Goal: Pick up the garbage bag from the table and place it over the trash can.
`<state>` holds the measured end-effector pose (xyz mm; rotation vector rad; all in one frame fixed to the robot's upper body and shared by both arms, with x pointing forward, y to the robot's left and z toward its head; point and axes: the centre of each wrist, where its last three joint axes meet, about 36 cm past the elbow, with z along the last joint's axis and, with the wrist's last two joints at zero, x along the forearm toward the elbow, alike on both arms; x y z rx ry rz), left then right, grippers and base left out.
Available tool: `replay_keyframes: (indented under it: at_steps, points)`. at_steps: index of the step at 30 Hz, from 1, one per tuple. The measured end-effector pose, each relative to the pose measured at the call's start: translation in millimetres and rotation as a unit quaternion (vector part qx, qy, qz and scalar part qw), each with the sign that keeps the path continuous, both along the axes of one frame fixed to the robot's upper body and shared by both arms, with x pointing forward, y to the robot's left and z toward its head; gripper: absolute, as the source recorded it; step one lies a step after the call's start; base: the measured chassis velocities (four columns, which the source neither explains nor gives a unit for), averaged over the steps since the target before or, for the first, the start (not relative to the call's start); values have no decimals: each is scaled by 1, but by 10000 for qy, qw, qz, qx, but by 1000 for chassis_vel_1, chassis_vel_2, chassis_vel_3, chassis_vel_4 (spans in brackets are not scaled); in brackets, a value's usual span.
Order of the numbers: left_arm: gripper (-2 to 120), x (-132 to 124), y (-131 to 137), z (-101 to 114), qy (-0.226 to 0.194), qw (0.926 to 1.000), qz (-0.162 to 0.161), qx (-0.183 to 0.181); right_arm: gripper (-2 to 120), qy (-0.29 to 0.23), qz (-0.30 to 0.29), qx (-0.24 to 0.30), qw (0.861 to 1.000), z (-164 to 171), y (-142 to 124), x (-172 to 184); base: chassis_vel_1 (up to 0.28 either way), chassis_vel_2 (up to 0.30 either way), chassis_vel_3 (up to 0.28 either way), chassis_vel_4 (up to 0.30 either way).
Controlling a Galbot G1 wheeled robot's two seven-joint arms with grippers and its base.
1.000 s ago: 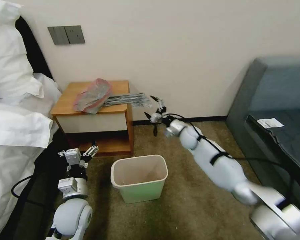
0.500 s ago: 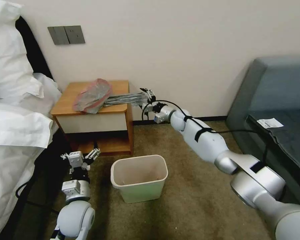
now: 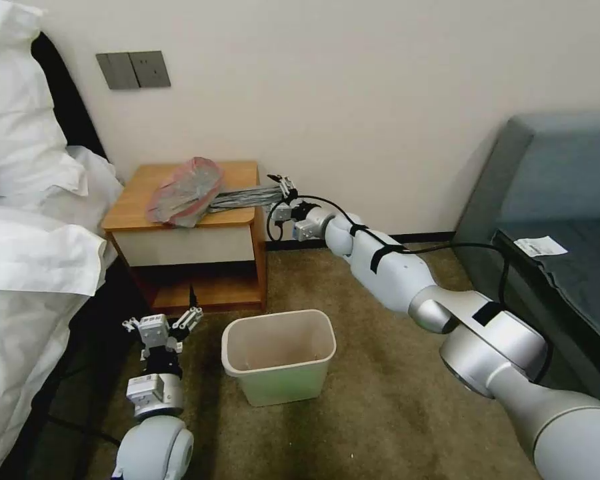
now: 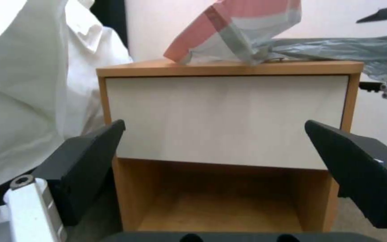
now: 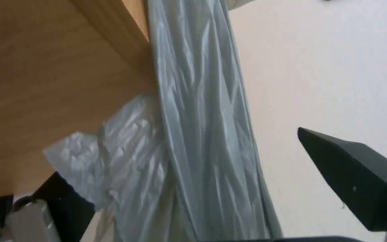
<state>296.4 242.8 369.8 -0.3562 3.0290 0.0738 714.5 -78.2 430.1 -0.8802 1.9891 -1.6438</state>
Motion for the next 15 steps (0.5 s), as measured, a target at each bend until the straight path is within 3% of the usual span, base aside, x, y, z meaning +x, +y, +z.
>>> replay_keyframes:
  at_steps: [10,12,15]
  points:
    - [100,-5,1,2,-17,10000,13,26,69,72,-65,20,10000,-3,-3,0,0,0,0,0]
    - [99,-5,0,3,-25,10000,6,36,55,86,-71,46,9999,-3,-3,-1,0,0,0,0]
    - [100,-6,0,2,-9,10000,-2,44,46,97,-69,63,9999,-3,-4,-1,0,0,0,0]
